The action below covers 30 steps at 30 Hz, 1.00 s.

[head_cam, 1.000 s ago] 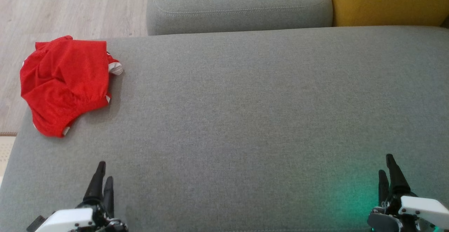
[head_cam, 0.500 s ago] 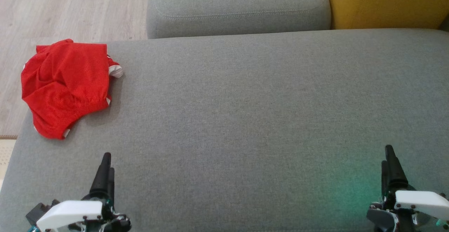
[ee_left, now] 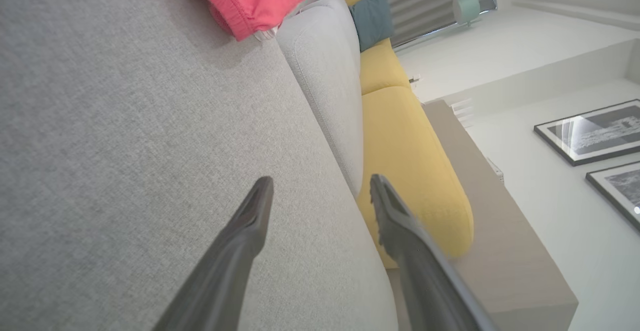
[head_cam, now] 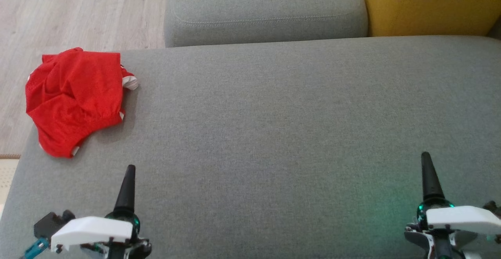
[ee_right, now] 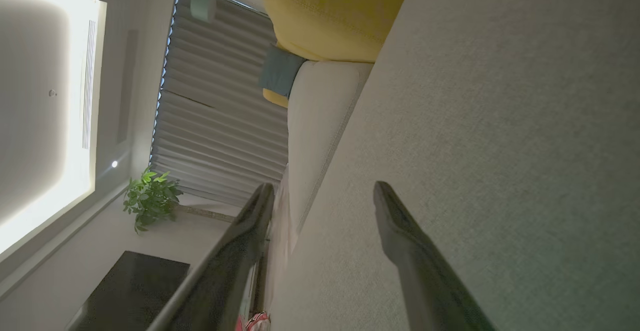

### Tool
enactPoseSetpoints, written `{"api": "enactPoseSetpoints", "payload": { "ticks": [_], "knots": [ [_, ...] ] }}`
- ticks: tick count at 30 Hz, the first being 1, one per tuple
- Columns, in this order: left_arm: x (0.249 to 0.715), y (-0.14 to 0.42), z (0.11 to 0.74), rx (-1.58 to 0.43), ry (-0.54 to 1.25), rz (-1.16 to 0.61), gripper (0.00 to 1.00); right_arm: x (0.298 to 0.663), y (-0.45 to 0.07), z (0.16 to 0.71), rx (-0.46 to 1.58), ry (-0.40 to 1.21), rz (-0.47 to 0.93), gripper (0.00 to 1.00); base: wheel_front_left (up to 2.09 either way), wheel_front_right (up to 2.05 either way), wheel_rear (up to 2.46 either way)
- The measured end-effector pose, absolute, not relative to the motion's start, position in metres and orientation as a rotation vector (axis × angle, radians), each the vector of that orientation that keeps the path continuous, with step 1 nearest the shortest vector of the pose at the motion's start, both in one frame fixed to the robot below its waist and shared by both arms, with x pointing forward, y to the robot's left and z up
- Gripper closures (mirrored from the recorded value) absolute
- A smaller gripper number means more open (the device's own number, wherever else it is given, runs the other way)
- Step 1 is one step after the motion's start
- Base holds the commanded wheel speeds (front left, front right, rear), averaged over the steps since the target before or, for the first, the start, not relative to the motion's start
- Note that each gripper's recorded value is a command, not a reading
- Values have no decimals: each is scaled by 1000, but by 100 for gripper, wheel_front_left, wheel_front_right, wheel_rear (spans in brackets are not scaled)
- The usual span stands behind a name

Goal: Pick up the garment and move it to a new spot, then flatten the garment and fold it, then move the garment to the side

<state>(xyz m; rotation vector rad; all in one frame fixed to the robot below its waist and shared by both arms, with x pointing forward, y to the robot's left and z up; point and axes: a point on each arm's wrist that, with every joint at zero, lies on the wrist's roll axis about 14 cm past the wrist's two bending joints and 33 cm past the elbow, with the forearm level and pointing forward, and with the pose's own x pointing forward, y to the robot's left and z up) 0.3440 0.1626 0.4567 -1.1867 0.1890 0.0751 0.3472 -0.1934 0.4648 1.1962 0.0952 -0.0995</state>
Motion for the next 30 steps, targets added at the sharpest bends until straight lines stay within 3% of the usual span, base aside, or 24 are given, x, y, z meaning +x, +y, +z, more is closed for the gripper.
{"api": "enactPoseSetpoints", "payload": {
  "ticks": [30],
  "knots": [
    [334,141,467,-629,169,-21,0,338,-165,483,723,64,34,0,0,0,0]
  ]
}}
